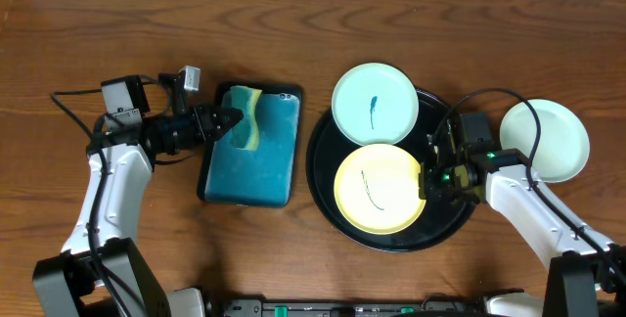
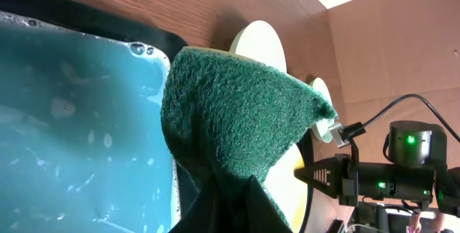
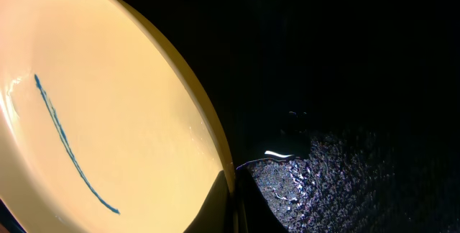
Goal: Clean dirty plates on tray and stack at the side
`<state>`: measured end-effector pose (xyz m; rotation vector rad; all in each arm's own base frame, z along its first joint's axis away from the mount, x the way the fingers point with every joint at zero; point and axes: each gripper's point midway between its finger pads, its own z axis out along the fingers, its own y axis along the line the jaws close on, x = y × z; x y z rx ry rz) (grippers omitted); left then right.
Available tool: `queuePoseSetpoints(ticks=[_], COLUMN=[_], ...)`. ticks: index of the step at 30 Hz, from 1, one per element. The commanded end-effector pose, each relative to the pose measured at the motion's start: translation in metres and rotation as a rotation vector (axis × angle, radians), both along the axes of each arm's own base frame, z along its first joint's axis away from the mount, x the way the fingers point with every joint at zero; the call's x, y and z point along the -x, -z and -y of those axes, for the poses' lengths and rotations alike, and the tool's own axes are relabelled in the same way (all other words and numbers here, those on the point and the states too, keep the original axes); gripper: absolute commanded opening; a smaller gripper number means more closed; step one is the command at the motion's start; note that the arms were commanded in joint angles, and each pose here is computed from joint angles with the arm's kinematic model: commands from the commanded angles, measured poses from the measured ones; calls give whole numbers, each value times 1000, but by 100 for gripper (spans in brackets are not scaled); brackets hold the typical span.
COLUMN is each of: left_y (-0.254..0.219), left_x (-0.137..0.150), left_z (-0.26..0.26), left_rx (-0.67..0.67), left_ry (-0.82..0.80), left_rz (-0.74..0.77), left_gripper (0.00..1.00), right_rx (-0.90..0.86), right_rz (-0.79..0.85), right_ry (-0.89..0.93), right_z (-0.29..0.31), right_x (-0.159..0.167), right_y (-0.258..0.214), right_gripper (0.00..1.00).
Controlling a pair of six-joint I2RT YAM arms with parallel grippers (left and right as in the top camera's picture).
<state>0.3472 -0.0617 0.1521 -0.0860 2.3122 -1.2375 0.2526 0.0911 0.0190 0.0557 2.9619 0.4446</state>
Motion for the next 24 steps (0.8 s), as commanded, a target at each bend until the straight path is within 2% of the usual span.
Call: queuePoseSetpoints(ticks=[1, 24], left_y=[-5, -4], left_x=[2, 3], left_z=[3, 3], left_rx=[27, 28], left_ry=[24, 22], left_rz=[22, 10], left_gripper=[7, 7], right_rx=[3, 2], right_rz=[-13, -8], right_ry=[-3, -3], right_z=[-2, -2], right_x=[4, 2], right_y=[3, 3], right_gripper=[1, 1])
